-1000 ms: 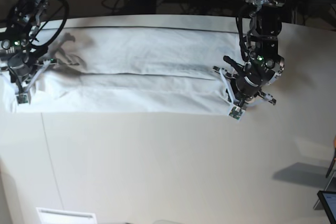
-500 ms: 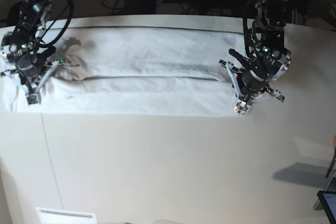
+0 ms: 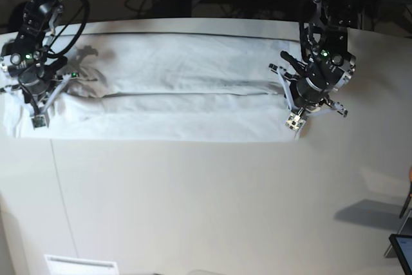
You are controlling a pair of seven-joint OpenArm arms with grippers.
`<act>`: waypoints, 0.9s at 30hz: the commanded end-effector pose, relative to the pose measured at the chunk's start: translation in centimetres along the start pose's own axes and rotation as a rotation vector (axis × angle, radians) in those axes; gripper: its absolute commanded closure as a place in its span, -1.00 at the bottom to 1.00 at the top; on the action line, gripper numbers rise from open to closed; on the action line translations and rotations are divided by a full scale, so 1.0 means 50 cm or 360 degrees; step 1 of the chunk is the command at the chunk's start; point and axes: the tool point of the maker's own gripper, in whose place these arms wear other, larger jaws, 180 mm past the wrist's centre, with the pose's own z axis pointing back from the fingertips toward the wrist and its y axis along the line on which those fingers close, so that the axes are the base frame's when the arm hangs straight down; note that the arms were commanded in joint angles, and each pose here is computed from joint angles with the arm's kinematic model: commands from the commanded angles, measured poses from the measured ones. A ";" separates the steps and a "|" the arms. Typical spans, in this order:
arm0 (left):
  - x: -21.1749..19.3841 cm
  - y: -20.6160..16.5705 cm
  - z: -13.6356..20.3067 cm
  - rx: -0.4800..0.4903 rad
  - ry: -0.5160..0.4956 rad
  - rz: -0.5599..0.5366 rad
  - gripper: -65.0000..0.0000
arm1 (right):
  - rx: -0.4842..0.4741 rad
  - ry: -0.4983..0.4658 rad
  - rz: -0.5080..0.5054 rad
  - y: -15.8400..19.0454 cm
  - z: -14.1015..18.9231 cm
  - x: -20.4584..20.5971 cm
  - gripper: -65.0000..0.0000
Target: Fold the T-shirt properly
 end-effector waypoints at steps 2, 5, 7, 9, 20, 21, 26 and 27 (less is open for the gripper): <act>0.016 0.010 0.008 0.0024 -0.0046 -0.0018 1.00 | -0.0067 -0.0068 -0.0051 -0.025 0.007 0.022 1.00; 0.001 0.003 0.007 0.0010 -0.0019 -0.0015 1.00 | -0.0115 -0.0069 -0.0072 -0.044 0.009 0.024 1.00; -0.003 0.004 0.006 0.0010 -0.0009 -0.0027 1.00 | -0.0118 -0.0069 -0.0079 -0.045 0.009 0.024 0.99; -0.011 0.001 0.007 0.0000 0.0003 -0.0031 1.00 | -0.0126 -0.0058 -0.0081 -0.050 0.009 0.020 0.98; -0.004 0.013 0.009 0.0023 -0.0013 -0.0016 0.62 | -0.0122 -0.0030 -0.0086 -0.047 0.010 0.006 0.60; -0.004 0.013 0.009 0.0023 -0.0013 -0.0016 0.50 | -0.0122 -0.0030 -0.0086 -0.047 0.010 0.006 0.47; -0.001 0.013 0.011 0.0022 -0.0026 -0.0016 0.22 | -0.0206 -0.0010 -0.0175 -0.092 0.019 -0.017 0.14; 0.009 0.010 0.014 0.0017 -0.0065 -0.0019 0.22 | -0.0225 -0.0011 -0.0197 -0.102 0.022 -0.021 0.15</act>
